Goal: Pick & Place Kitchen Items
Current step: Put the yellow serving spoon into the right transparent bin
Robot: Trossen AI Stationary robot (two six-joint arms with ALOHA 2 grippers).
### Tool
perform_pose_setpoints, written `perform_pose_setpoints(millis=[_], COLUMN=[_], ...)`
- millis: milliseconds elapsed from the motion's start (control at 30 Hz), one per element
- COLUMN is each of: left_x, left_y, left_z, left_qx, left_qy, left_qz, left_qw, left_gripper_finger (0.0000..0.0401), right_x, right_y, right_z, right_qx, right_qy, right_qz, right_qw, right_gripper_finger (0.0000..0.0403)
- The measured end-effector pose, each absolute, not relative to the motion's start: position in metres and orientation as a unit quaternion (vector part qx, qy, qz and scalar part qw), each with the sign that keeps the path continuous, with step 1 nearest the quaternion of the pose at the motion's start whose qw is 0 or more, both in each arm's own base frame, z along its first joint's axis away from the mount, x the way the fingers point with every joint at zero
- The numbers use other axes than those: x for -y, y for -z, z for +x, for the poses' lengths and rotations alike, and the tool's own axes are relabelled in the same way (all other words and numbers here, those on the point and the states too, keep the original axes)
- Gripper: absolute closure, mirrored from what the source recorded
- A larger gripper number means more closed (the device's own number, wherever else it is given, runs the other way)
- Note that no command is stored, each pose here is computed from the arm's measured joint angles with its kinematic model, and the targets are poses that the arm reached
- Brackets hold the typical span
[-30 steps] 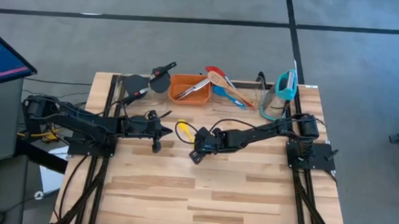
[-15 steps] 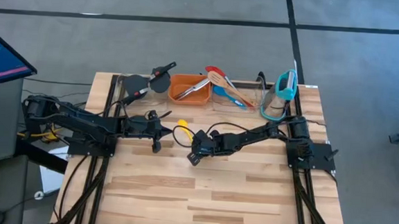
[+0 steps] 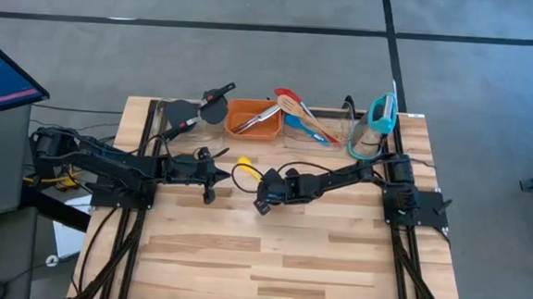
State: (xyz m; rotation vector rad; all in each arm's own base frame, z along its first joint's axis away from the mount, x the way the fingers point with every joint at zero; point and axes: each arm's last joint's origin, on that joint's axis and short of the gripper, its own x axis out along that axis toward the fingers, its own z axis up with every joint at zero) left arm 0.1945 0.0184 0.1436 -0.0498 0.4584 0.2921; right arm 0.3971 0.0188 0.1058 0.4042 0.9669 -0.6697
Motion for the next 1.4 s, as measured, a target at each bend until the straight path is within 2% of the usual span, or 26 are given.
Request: perform_pose_setpoints(millis=[800, 1100, 1167, 1233, 1400], left_x=[-0.024, -0.031, -0.032, -0.032, -0.03], left_y=[-0.142, -0.109, -0.101, -0.097, -0.092], left_z=[0.194, 0.2, 0.202, 0.207, 0.22], left_qx=[-0.231, -0.3, -0.307, -0.294, -0.243], left_qy=[-0.164, -0.21, -0.22, -0.22, -0.226], left_qz=[-0.026, -0.038, -0.033, -0.025, 0.06], left_qw=[0.959, 0.93, 0.925, 0.93, 0.941], left_gripper_finger=[0.0398, 0.0398, 0.0397, 0.0398, 0.0398], right_x=[-0.013, -0.015, -0.014, -0.014, -0.014], right_y=[-0.11, -0.12, -0.122, -0.124, -0.123], right_z=[0.397, 0.397, 0.397, 0.398, 0.399], right_qx=[-0.449, -0.442, -0.437, -0.432, -0.432], right_qy=[0.31, 0.298, 0.3, 0.3, 0.3], right_qz=[0.173, 0.164, 0.164, 0.164, 0.166], right_qw=[0.82, 0.83, 0.832, 0.835, 0.834], right_gripper_finger=[0.0354, 0.0354, 0.0367, 0.0398, 0.0398])
